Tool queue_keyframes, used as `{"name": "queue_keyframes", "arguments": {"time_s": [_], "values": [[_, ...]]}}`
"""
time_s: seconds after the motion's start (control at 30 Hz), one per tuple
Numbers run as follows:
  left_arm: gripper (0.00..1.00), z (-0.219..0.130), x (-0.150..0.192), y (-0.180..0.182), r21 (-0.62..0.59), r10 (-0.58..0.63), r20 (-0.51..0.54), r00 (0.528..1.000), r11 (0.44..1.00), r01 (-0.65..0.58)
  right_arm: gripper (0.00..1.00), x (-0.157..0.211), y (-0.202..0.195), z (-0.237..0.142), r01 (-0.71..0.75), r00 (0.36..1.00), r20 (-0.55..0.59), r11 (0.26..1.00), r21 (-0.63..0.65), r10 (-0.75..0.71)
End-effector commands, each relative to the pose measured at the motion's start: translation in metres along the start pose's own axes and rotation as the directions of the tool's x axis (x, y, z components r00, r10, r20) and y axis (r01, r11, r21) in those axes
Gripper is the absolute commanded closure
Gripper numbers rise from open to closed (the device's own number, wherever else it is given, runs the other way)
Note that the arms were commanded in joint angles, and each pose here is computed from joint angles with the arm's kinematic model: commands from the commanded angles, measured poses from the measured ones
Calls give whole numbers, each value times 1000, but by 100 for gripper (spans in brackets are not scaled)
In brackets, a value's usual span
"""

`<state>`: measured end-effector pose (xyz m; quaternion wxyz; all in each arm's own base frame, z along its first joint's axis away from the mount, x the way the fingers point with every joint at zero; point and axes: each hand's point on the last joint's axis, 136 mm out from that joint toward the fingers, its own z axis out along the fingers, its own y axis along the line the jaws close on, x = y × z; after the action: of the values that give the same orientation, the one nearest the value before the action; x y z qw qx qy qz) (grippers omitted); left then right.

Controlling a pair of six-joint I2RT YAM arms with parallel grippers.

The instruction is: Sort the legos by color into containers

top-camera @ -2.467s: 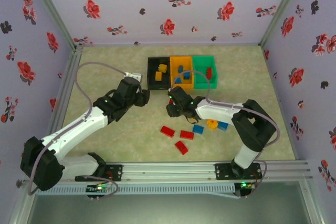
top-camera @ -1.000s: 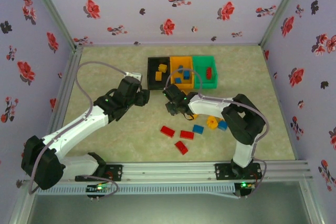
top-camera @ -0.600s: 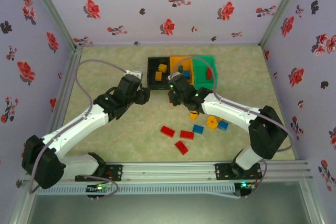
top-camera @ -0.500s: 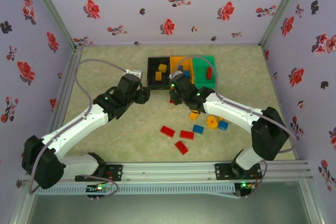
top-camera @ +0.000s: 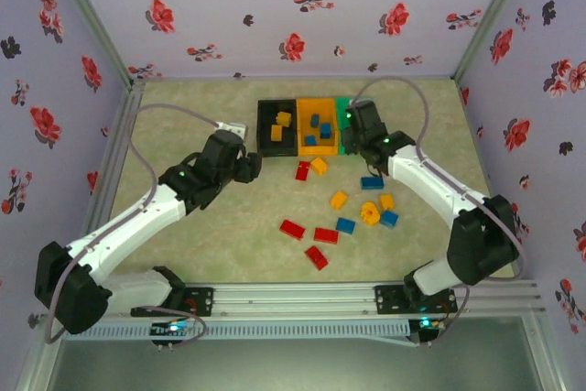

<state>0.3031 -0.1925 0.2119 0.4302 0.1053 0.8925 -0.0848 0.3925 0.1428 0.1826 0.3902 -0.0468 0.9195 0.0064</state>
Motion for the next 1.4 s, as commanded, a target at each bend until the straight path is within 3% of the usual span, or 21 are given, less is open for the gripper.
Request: {"name": "queue_keyframes", "arguments": {"time_s": [0.0, 0.2, 0.37, 0.53, 1.03, 1.37], "values": [[30, -15, -13, -5, 31, -17, 33, 999, 999, 16, 77, -19, -14, 16, -17, 1000, 1, 1000, 8, 17], [29, -20, -10, -7, 42, -15, 28, 1000, 999, 14, 75, -41, -20, 57, -42, 998, -36, 999, 10, 42], [29, -21, -6, -8, 45, -5, 11, 1000, 999, 5, 61, -53, -13, 73, -42, 998, -55, 999, 1, 42], [29, -21, -3, -8, 46, 0, 6, 1000, 999, -1, 57, -55, -13, 70, -49, 998, -47, 999, -2, 49], [29, -11, 3, -13, 56, 11, -12, 1000, 998, -10, 56, -32, -8, 46, -52, 997, -54, 998, -21, 51], [29, -8, 5, -13, 51, 3, -19, 1000, 999, -2, 56, 2, 30, 41, -51, 997, -66, 998, -25, 50]]}}
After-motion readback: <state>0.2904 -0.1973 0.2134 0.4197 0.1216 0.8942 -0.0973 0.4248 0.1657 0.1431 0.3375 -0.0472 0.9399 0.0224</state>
